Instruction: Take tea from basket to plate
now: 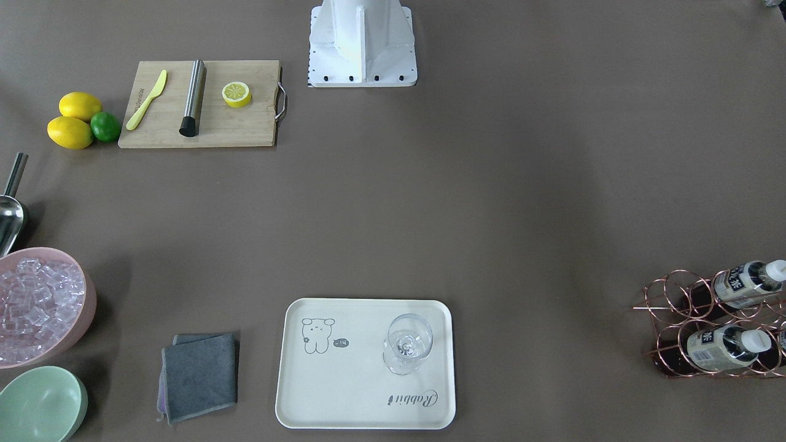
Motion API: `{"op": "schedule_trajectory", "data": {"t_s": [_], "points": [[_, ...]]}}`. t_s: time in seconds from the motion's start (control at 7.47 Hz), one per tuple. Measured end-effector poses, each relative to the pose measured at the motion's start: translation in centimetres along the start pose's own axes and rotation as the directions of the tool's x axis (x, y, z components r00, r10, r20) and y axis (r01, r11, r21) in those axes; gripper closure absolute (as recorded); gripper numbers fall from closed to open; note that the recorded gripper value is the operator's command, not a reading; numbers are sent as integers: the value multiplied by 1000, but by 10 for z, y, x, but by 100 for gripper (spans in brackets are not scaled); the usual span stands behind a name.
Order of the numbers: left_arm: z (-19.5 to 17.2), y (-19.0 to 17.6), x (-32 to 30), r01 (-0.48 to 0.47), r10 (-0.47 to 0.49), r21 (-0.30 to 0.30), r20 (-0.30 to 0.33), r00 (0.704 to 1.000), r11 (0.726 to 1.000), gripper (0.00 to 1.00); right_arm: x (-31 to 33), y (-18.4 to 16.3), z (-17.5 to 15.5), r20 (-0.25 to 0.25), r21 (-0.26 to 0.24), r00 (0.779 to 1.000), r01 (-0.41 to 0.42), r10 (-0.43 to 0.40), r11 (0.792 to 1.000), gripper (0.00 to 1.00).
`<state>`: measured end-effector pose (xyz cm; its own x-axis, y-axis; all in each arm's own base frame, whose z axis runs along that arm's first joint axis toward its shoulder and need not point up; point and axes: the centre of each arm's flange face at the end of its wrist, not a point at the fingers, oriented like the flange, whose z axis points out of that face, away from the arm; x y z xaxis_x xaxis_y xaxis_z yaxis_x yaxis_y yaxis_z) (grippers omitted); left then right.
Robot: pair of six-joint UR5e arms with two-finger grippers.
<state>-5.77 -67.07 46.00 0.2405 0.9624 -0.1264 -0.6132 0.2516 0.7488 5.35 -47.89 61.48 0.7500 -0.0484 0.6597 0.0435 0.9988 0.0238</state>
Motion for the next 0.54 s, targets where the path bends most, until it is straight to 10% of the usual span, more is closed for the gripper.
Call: {"op": "schedule_trajectory", "data": {"t_s": [0.54], "points": [[3,-48,-41,-147,147,2,-30,989,989,6,0,0,0,0,-1,1000,-1,1,1000,0]]}}
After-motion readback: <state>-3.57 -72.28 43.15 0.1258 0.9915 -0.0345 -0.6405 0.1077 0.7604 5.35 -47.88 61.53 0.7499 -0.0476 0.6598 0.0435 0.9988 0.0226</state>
